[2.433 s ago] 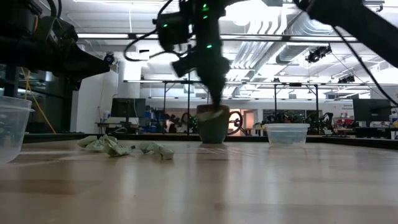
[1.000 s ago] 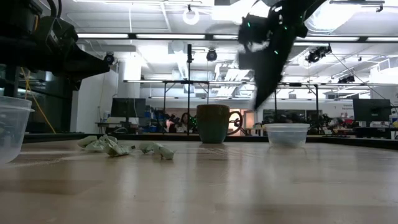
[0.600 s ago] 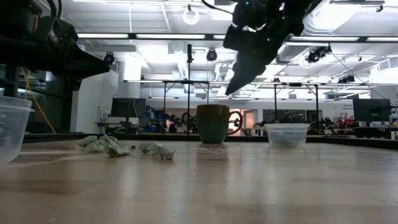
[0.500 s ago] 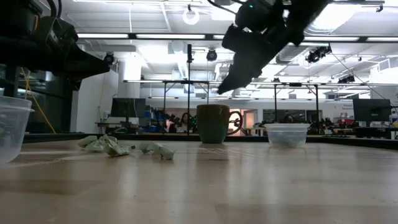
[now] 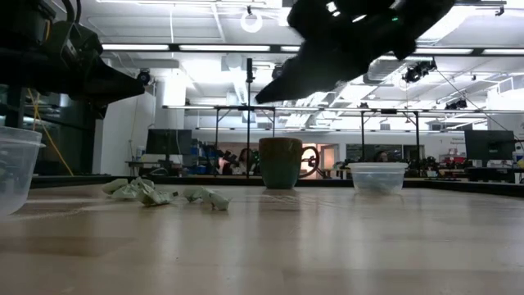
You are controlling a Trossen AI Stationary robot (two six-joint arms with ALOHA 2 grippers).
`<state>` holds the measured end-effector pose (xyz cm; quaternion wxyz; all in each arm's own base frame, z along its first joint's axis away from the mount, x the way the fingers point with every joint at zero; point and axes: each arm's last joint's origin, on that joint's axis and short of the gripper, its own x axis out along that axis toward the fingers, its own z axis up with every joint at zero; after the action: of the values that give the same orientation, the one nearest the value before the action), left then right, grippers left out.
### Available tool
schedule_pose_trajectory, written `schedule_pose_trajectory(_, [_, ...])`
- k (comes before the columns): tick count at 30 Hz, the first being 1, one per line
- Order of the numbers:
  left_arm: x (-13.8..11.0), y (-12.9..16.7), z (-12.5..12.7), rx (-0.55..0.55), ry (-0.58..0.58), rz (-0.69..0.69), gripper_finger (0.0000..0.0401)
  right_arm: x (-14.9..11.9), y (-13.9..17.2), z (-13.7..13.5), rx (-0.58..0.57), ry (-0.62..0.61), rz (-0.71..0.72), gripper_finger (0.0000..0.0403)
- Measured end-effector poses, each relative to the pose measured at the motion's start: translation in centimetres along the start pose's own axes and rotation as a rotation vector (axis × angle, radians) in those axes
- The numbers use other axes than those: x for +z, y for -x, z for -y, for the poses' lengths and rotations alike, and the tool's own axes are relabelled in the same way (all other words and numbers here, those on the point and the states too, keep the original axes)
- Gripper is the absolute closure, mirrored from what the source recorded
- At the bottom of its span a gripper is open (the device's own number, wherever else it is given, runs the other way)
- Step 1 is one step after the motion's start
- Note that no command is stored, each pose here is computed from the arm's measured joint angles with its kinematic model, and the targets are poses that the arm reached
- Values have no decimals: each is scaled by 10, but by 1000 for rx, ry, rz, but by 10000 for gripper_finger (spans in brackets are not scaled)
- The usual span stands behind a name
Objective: Pick and place Stevia / Truvia into bins
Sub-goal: Put the stevia packet into the top transparent container
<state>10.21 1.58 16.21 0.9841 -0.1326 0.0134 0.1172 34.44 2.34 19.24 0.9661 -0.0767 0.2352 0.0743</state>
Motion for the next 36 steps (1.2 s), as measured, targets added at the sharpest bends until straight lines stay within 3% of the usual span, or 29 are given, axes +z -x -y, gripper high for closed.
schedule_pose_trajectory(8, [0,0,0,0,0,-3,302,2,-56,4,54,37,-101,169])
schedule_pose_trajectory(15, [-1,0,0,-5,-1,-7,302,-10,-96,6,93,61,-192,161])
schedule_pose_trajectory(28, [-1,0,0,-7,-1,-9,302,-28,-115,12,141,39,-253,213])
schedule_pose_trajectory(36, [-1,0,0,-7,-1,-8,302,-28,-114,16,137,33,-254,293])
